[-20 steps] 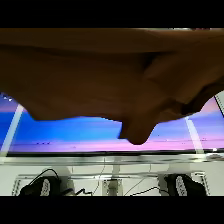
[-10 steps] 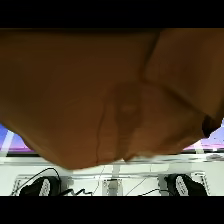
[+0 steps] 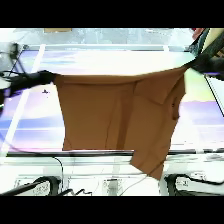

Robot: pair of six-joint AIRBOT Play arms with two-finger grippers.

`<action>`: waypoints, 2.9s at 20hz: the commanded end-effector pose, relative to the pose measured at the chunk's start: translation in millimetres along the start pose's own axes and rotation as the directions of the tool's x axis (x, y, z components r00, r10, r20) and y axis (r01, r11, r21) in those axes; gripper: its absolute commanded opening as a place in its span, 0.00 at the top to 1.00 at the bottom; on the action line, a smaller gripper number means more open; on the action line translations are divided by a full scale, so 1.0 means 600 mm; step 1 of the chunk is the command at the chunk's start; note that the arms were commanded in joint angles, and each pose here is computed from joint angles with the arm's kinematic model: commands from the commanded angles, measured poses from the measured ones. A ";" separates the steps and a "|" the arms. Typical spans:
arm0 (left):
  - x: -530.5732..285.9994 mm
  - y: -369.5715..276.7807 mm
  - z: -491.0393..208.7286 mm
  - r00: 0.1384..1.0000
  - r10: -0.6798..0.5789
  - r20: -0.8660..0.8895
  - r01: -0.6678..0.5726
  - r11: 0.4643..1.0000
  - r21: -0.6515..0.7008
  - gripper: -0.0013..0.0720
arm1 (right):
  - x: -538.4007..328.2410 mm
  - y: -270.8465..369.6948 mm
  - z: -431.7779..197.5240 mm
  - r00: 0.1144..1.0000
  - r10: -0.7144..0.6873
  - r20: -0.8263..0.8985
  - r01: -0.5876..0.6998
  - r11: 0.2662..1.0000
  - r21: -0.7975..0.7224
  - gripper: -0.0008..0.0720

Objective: Fold the clothes and pants, and hang the long-sleeved shirts on hangers.

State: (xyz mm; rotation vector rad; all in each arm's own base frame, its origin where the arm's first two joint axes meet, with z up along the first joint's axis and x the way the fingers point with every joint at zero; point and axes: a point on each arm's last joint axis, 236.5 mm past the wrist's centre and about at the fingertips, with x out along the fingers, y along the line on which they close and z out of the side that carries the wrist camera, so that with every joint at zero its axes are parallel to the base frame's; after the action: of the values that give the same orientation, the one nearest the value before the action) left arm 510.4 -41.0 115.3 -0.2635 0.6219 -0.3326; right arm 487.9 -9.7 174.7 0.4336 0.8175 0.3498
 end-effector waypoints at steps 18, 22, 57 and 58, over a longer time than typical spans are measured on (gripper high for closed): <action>0.077 0.103 -0.237 0.888 0.071 -0.454 -0.100 0.994 -0.041 0.97 | 0.194 -0.183 -0.223 0.857 -0.206 -0.473 0.227 0.974 -0.012 0.97; 0.096 0.094 -0.259 0.875 0.055 -0.480 -0.087 0.995 -0.043 0.97 | 0.219 -0.188 -0.253 0.852 -0.208 -0.481 0.254 0.967 0.031 0.97; -0.251 0.149 -0.223 0.789 0.267 -0.553 -0.248 0.962 0.111 0.97 | -0.001 -0.140 -0.530 0.915 0.067 -0.397 0.095 0.922 0.376 0.76; -0.248 0.149 -0.232 0.785 0.260 -0.563 -0.245 0.964 0.103 0.97 | 0.008 -0.138 -0.542 0.919 0.078 -0.386 0.096 0.906 0.412 0.50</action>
State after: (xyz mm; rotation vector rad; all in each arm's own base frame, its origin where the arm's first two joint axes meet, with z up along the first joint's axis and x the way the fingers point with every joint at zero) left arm 339.1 80.9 64.9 -0.0314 1.2135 -0.1396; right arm 250.2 -34.3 -53.3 0.6070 1.4143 0.2374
